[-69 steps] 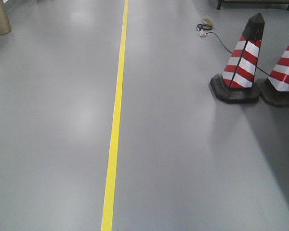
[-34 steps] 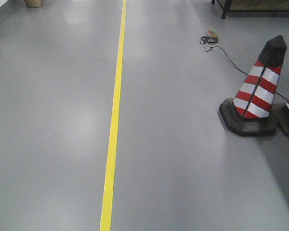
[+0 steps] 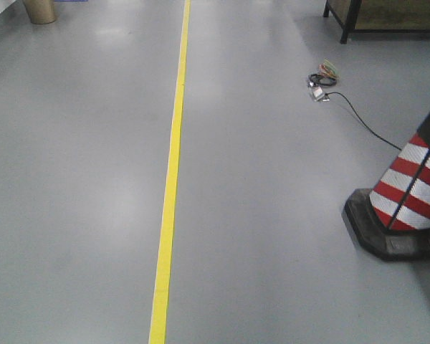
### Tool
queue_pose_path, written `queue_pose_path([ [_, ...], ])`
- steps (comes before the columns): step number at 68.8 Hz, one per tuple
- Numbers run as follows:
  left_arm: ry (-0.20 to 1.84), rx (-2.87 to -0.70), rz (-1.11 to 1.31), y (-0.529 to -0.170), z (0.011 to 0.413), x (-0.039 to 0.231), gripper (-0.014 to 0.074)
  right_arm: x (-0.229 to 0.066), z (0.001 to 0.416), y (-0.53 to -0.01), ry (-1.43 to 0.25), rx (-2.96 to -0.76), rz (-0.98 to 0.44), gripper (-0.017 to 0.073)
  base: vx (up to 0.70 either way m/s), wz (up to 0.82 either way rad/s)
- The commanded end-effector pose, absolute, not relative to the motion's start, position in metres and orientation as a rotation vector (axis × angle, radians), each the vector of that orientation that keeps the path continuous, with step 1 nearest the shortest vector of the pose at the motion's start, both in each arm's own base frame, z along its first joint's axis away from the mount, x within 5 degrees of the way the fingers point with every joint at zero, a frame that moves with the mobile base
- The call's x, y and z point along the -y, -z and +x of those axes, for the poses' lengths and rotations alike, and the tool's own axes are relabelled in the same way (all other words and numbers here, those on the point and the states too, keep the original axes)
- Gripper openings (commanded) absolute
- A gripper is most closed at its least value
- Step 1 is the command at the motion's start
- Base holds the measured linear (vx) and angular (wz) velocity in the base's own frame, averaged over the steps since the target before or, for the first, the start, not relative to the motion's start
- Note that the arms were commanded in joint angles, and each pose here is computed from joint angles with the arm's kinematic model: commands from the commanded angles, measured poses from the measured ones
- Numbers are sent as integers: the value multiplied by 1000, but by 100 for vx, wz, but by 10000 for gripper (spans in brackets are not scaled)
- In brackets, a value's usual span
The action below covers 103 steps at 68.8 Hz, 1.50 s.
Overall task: Move and align brake pads A on conveyor
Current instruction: 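Drive past the striped cones up to the black conveyor belt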
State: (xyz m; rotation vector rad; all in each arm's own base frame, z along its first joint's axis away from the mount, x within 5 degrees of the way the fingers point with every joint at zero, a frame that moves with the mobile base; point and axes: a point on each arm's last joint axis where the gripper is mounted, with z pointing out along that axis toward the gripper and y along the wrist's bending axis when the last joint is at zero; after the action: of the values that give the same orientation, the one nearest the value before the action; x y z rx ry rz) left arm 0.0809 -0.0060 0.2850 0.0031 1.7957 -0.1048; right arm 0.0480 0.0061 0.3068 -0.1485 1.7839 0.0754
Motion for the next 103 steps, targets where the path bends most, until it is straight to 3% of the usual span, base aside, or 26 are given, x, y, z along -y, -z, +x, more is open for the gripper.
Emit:
queue_pose_path([
  [1,120,-1676,0,-304,82,7,-6,-6,48,-325,-70,-1660,-145,-10,65,0],
  [60,120,-1676,0,-304,82,7,-6,-6,48,-325,-70,-1660,-145,-10,51,-10],
  [103,120,-1676,0,-304,82,7,-6,-6,48,-325,-70,-1659,-144,-10,28,-92],
])
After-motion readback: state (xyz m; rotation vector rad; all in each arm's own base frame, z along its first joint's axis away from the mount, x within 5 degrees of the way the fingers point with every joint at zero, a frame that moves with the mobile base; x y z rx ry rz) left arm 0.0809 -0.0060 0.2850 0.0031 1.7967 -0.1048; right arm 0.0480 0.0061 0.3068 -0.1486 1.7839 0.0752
